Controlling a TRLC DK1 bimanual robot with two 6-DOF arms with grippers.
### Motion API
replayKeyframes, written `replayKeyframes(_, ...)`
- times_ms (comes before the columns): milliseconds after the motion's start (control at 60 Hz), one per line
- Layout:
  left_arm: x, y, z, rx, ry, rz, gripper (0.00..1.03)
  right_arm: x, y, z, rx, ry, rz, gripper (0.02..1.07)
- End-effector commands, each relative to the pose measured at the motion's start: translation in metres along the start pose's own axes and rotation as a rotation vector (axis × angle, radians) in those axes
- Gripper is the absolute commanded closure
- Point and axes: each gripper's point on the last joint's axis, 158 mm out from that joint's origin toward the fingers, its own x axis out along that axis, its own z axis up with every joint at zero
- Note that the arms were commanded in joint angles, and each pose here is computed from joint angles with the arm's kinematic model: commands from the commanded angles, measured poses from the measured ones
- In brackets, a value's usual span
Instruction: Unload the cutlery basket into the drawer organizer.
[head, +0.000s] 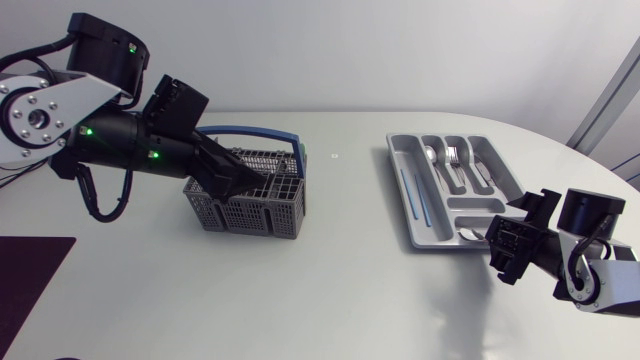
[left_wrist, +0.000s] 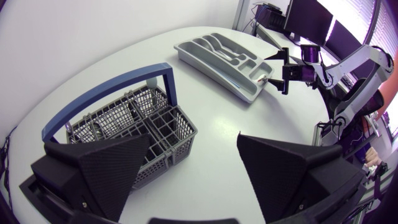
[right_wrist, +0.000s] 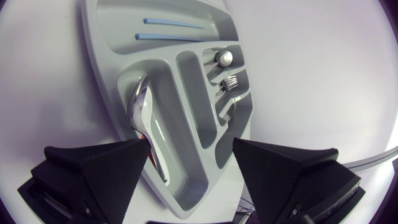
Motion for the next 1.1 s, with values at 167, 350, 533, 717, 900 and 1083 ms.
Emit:
replayKeyframes(167, -0.003, 0.001, -0.007, -0.016, 0.007, 0.008, 0.05, 0.011, 0.003, -0.008, -0.015, 0.036, 0.023, 0.07)
replayKeyframes(350, -0.003, 0.001, -0.008, -0.018, 0.010, 0.007, 0.05, 0.000, -0.002, -0.006, -0.027, 0.031, 0.032, 0.07)
replayKeyframes(533, -0.002, 0.000, -0.009, -0.016, 0.011, 0.003, 0.05, -0.021, -0.021, 0.001, 0.022, -0.025, 0.035, 0.07)
replayKeyframes(717, -0.008, 0.008, -0.009, -0.031, 0.010, 0.024, 0.05, -0.049, -0.036, 0.034, 0.131, -0.113, 0.003, 0.07)
replayKeyframes(900, -0.031, 0.026, -0.010, -0.033, 0.008, 0.092, 0.05, -0.070, -0.037, 0.095, 0.224, -0.215, 0.096, 0.07)
replayKeyframes(1083, -0.053, 0.038, -0.035, -0.010, 0.053, 0.179, 0.06, -0.083, -0.033, 0.156, 0.287, -0.305, 0.202, 0.08)
